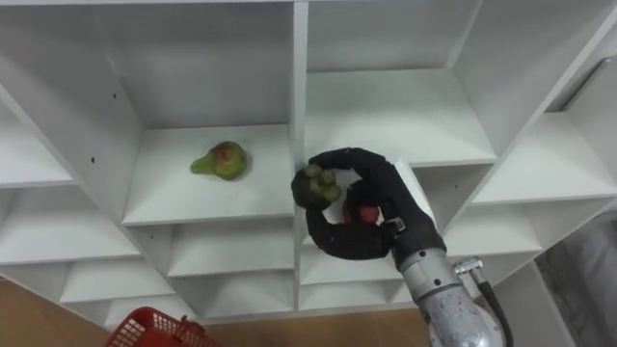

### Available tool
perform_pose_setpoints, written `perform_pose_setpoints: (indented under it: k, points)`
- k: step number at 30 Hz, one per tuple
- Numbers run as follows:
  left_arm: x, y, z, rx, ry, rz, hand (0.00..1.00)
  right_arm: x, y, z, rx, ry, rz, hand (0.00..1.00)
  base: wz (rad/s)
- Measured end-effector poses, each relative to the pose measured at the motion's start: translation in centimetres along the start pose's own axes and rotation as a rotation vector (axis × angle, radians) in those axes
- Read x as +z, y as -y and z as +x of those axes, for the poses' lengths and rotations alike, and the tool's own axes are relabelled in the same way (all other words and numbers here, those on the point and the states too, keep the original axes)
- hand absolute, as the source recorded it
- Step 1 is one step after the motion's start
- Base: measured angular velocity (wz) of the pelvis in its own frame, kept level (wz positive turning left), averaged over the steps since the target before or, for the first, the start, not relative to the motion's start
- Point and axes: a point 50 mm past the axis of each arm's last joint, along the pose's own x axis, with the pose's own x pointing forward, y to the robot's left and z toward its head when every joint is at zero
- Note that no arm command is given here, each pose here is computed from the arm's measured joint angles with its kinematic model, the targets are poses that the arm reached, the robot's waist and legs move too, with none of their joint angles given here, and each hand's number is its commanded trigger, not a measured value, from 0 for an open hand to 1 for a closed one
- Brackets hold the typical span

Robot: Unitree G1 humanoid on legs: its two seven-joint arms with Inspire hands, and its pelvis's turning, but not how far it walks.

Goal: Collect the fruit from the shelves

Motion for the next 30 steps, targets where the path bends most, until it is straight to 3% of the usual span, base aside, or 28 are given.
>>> perform_pose_setpoints:
  k: [13, 17, 30]
  points:
    - [3.0, 0.1, 0.5, -0.014, 0.106, -0.001, 1.00, -3.0, -1.2, -0.5, 0.055, -0.149, -0.067, 1.00, 0.00]
    - [4.1, 0.2, 0.7, -0.020, 0.128, -0.059, 1.00, -3.5, -2.0, -0.4, 0.090, -0.167, -0.059, 1.00, 0.00]
    - [4.9, 1.1, 0.7, -0.096, 0.147, -0.133, 1.00, -6.1, -2.8, 0.0, 0.112, -0.274, -0.088, 1.00, 0.05]
